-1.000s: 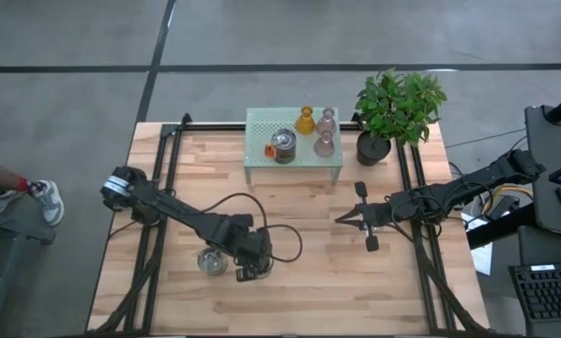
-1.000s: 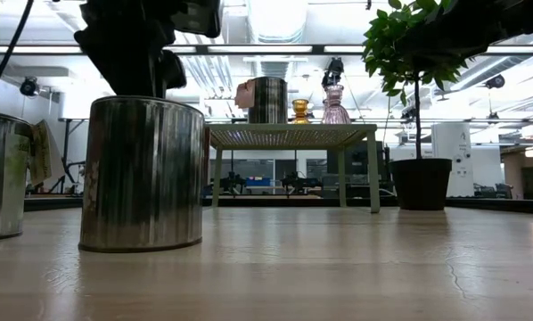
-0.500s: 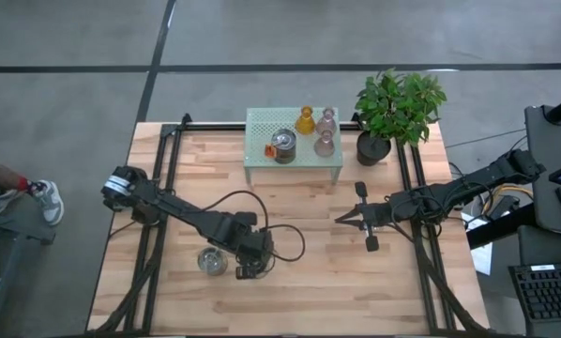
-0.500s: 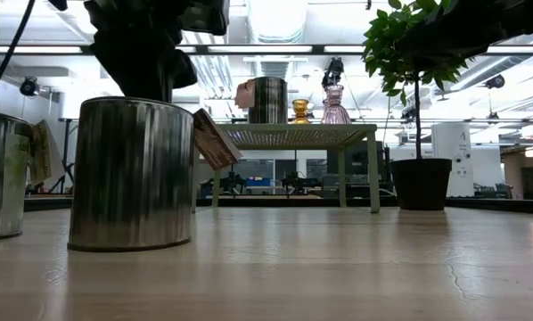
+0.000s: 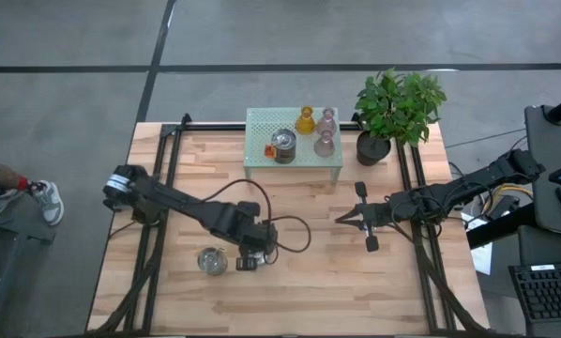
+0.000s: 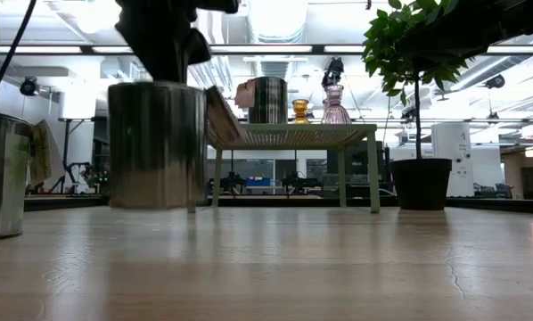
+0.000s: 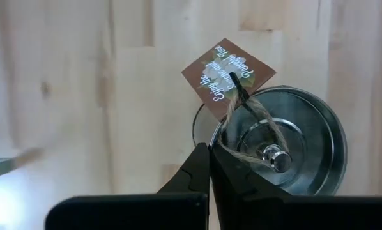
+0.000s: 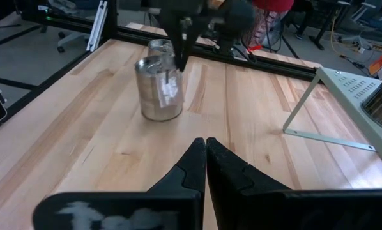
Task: Pick & Place candle stick holders
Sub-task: Put the right scented candle can on the shelf
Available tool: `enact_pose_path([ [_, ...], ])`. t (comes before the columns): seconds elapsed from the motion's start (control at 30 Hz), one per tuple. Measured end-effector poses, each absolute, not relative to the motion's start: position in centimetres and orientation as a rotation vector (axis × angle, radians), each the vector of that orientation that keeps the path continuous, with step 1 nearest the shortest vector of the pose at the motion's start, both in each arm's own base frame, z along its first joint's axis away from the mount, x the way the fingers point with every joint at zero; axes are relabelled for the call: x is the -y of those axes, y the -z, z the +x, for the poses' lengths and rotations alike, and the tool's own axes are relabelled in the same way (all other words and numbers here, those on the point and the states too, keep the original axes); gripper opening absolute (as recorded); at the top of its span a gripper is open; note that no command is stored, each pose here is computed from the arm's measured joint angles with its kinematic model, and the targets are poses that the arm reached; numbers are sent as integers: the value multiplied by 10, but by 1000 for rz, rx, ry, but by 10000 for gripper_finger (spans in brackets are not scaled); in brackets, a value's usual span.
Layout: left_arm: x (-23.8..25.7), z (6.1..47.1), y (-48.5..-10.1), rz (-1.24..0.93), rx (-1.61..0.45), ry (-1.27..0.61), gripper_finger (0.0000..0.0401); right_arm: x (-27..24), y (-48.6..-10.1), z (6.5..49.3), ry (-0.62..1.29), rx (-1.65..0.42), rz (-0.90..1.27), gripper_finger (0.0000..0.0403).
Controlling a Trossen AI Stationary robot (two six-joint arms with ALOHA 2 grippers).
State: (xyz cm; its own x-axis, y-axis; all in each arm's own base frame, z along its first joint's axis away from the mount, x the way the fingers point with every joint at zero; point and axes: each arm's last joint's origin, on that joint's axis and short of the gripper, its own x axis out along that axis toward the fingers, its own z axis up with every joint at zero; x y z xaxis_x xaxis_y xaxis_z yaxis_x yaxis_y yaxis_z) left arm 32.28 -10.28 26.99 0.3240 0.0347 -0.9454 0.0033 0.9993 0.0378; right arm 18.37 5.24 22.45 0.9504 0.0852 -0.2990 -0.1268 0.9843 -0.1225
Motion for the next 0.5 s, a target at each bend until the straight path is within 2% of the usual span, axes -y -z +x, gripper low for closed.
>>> enact_pose_path([
  [0.2, 87, 317, -297, 94, -1241, -82, 1, -52, -224, 184, -108, -297, -141, 8],
  [0.5, 44, 292, -348, 100, -1100, -213, 0, -52, -224, 184, -109, -300, -139, 8],
])
